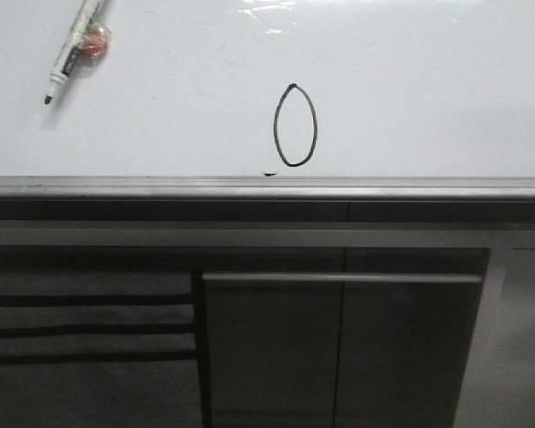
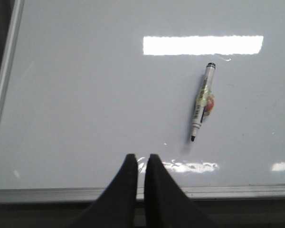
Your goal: Write number 0 on whiteboard
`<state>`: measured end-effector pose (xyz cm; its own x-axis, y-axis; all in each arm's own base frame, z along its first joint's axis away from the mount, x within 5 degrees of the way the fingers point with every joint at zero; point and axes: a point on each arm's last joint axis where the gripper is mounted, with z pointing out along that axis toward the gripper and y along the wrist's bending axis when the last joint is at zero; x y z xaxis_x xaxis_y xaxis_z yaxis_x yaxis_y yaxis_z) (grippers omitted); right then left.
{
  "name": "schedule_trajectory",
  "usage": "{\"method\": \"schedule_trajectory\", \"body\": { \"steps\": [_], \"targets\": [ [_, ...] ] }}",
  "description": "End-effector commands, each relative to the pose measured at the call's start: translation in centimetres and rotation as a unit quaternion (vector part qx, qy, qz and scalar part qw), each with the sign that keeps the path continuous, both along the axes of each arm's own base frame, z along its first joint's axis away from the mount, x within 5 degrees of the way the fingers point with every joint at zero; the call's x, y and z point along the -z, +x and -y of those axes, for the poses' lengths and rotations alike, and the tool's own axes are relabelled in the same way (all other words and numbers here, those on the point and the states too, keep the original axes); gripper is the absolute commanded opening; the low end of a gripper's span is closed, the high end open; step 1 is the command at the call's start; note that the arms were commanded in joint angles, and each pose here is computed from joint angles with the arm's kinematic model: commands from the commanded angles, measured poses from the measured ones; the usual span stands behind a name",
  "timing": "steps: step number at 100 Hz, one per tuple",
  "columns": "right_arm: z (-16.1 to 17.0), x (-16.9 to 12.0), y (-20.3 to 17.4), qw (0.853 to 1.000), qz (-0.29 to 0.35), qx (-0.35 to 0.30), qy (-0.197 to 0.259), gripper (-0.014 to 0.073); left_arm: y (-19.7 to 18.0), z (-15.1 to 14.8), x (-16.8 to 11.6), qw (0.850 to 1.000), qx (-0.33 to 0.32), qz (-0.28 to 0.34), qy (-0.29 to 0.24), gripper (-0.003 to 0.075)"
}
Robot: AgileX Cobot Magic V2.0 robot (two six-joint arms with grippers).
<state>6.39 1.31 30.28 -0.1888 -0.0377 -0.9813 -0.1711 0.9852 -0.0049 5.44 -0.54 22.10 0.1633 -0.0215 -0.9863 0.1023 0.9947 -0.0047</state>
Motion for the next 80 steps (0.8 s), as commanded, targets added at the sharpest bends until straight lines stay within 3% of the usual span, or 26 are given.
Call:
{"method": "schedule_trajectory", "body": {
  "steps": [1,80],
  "targets": [
    [0.17,-1.38,0.14,0.999,0.044,0.011,0.001,-0.0073,-0.24,-0.12,0.06,0.999,-0.006,0.036,-0.009,-0.002],
    [0.17,-1.4,0.14,0.999,0.045,0.011,0.001,-0.0073,-0.2,-0.11,0.13,0.999,-0.005,0.032,-0.008,-0.002]
  ]
}}
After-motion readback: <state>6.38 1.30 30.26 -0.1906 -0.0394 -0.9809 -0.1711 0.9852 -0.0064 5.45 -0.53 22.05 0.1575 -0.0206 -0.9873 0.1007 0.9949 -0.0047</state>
